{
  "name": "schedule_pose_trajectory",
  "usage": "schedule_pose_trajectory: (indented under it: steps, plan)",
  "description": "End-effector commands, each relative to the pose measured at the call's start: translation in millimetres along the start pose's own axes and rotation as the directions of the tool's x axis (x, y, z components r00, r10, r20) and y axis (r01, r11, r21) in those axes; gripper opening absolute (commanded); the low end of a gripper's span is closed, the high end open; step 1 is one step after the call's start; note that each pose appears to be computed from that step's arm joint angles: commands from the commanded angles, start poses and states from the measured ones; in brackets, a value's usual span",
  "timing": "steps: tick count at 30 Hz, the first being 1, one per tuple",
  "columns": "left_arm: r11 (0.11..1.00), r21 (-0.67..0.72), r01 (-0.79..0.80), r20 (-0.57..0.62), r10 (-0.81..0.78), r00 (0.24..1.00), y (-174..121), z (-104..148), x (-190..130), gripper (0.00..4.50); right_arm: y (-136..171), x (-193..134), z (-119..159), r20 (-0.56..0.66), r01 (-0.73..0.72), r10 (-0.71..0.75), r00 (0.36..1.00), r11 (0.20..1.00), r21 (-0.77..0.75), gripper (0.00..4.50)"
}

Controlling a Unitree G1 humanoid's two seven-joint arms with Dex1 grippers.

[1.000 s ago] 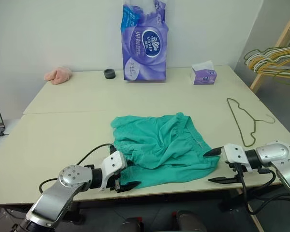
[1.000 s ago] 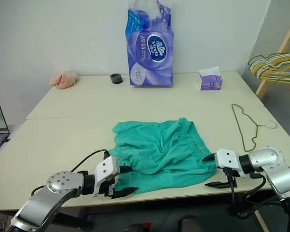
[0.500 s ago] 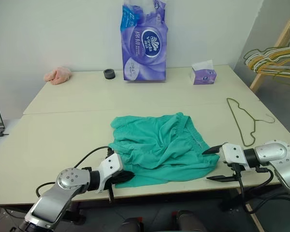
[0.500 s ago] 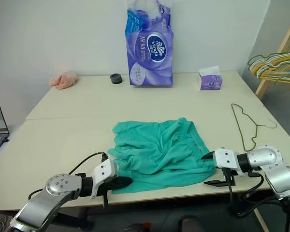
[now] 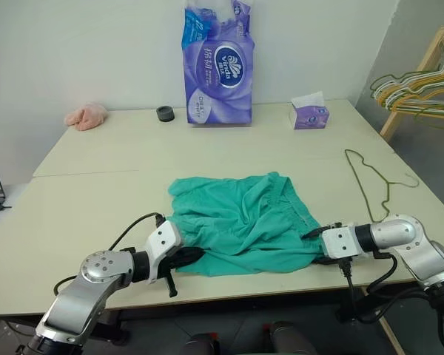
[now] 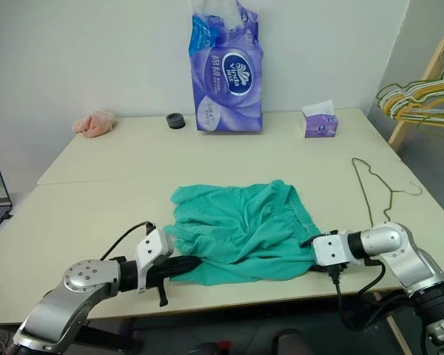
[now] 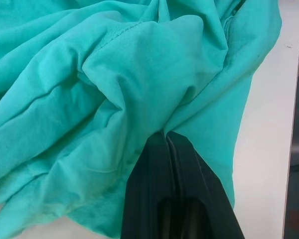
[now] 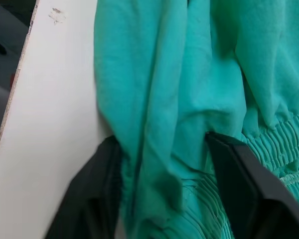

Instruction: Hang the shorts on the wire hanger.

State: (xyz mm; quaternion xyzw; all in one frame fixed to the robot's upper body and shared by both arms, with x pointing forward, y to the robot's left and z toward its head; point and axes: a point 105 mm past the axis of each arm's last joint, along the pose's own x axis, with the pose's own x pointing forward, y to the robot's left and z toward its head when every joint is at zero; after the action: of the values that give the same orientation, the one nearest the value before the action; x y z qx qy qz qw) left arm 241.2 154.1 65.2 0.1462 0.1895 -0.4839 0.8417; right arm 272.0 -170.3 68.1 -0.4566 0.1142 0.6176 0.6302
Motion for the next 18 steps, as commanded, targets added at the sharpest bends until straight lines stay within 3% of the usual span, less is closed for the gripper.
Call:
schedule_pose_trajectory:
  steps: [1, 5, 7, 11, 14, 16, 18]
  plan:
    - [0.998, 0.050, -0.034, 0.017, 0.033, 0.999, 7, 11, -9, 0.00, -11, -2, 7, 0.022, 0.032, -0.031, 0.999, 0.999, -0.034, 1.50]
    - [0.993, 0.109, -0.040, -0.038, 0.044, 0.998, 15, 8, -21, 0.00, -20, -10, 20, 0.077, 0.020, -0.021, 0.997, 1.000, 0.007, 0.15]
    - [0.990, 0.141, -0.008, -0.080, 0.019, 0.997, 15, 7, -29, 0.00, -24, -18, 30, 0.112, -0.005, 0.001, 0.994, 0.999, 0.042, 0.06]
    - [0.971, 0.111, 0.212, -0.222, -0.184, 0.958, -9, 3, -59, 0.00, -26, -39, 58, 0.193, -0.125, 0.098, 0.976, 0.983, 0.135, 0.06]
    - [0.958, 0.070, 0.279, -0.238, -0.256, 0.937, -7, 10, -67, 0.00, -40, -43, 71, 0.239, -0.175, 0.133, 0.962, 0.970, 0.166, 0.06]
    - [0.965, 0.071, 0.253, -0.223, -0.232, 0.947, 14, 16, -61, 0.00, -62, -38, 72, 0.253, -0.159, 0.108, 0.962, 0.969, 0.189, 0.06]
    - [0.988, 0.122, 0.091, -0.198, -0.066, 0.978, 77, 27, -46, 0.00, -119, -27, 64, 0.210, -0.028, -0.021, 0.977, 0.973, 0.229, 0.06]
